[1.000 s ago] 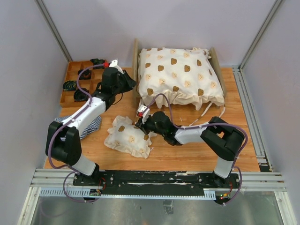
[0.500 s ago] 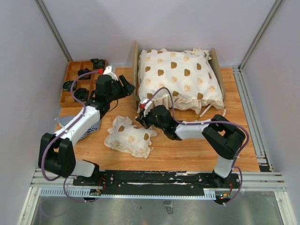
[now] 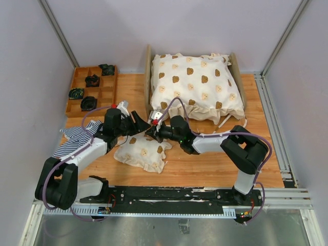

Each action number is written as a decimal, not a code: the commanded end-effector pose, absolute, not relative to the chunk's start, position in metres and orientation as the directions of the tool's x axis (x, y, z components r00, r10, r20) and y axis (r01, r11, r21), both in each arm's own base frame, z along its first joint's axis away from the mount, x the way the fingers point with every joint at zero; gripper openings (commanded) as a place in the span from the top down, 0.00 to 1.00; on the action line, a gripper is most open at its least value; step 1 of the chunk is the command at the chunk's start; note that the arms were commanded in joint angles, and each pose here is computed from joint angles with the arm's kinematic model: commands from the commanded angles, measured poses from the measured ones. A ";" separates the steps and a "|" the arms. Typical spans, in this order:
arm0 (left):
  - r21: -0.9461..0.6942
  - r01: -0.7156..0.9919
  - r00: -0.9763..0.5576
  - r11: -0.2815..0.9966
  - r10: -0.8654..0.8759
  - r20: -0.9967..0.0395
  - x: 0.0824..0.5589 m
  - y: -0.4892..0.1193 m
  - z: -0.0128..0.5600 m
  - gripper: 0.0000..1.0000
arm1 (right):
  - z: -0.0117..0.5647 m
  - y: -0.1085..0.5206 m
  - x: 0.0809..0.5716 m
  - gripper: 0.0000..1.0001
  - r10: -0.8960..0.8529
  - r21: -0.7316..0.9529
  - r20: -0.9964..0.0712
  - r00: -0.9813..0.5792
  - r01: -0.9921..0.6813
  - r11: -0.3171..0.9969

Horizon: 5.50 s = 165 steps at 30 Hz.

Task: Set up the pet bed

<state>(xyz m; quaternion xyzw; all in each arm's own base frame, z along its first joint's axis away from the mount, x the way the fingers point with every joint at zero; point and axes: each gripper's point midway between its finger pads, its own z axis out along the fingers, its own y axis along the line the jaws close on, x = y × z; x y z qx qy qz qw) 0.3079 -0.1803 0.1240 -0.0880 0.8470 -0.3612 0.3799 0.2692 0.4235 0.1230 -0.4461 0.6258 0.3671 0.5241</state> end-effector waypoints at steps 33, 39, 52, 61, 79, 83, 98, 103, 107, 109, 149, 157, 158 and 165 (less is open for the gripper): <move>-0.677 0.140 -0.737 0.723 -0.380 -0.559 0.305 -0.186 0.063 1.00 | 0.074 0.355 0.349 0.61 -0.604 -0.231 -0.792 -0.083 -0.876 0.423; -0.670 0.139 -0.734 0.729 -0.378 -0.564 0.307 -0.185 0.062 1.00 | 0.051 0.369 0.355 0.61 -0.606 -0.204 -0.790 -0.094 -0.892 0.404; -0.672 0.156 -0.729 0.724 -0.375 -0.573 0.310 -0.187 0.064 1.00 | 0.015 0.389 0.353 0.61 -0.633 -0.081 -0.750 -0.194 -0.922 0.378; -0.672 0.166 -0.715 0.722 -0.381 -0.586 0.312 -0.187 0.068 1.00 | 0.045 0.381 0.351 1.00 -0.579 -0.058 -0.779 -0.242 -0.891 0.450; -0.684 0.252 -0.691 0.685 -0.368 -0.622 0.310 -0.195 0.071 1.00 | 0.246 0.461 0.371 1.00 0.074 0.241 -0.970 -0.231 -0.890 0.387; -0.694 0.261 -0.694 0.672 -0.369 -0.618 0.308 -0.198 0.071 1.00 | 0.228 0.463 0.378 1.00 0.037 0.195 -0.980 -0.197 -0.893 0.406; -0.738 0.258 -0.712 0.624 -0.394 -0.581 0.311 -0.210 0.076 1.00 | 0.234 0.466 0.386 1.00 0.018 0.115 -0.992 -0.121 -0.870 0.479; -0.742 0.241 -0.728 0.626 -0.390 -0.564 0.308 -0.210 0.064 1.00 | 0.252 0.469 0.381 1.00 0.068 0.126 -0.992 -0.107 -0.878 0.461; -0.755 0.256 -0.730 0.603 -0.391 -0.560 0.306 -0.213 0.070 1.00 | 0.230 0.466 0.382 1.00 0.002 0.083 -0.995 -0.095 -0.866 0.493; -0.756 0.266 -0.722 0.598 -0.396 -0.568 0.306 -0.213 0.076 1.00 | 0.214 0.464 0.380 1.00 -0.044 0.059 -0.995 -0.091 -0.872 0.485; -0.776 0.181 -0.717 0.604 -0.459 -0.525 0.355 -0.195 0.100 1.00 | 0.042 0.346 0.321 0.66 -0.494 -0.461 -0.333 0.803 -0.596 -0.658; -0.782 0.182 -0.721 0.596 -0.460 -0.518 0.359 -0.196 0.098 1.00 | 0.023 0.342 0.321 0.66 -0.500 -0.355 -0.317 0.806 -0.590 -0.725; -0.783 0.180 -0.721 0.596 -0.461 -0.517 0.359 -0.197 0.098 1.00 | 0.018 0.342 0.319 0.66 -0.500 -0.346 -0.312 0.808 -0.587 -0.732; -0.782 0.171 -0.727 0.599 -0.460 -0.511 0.358 -0.196 0.092 1.00 | 0.008 0.343 0.318 0.94 -0.514 -0.322 -0.284 0.809 -0.586 -0.744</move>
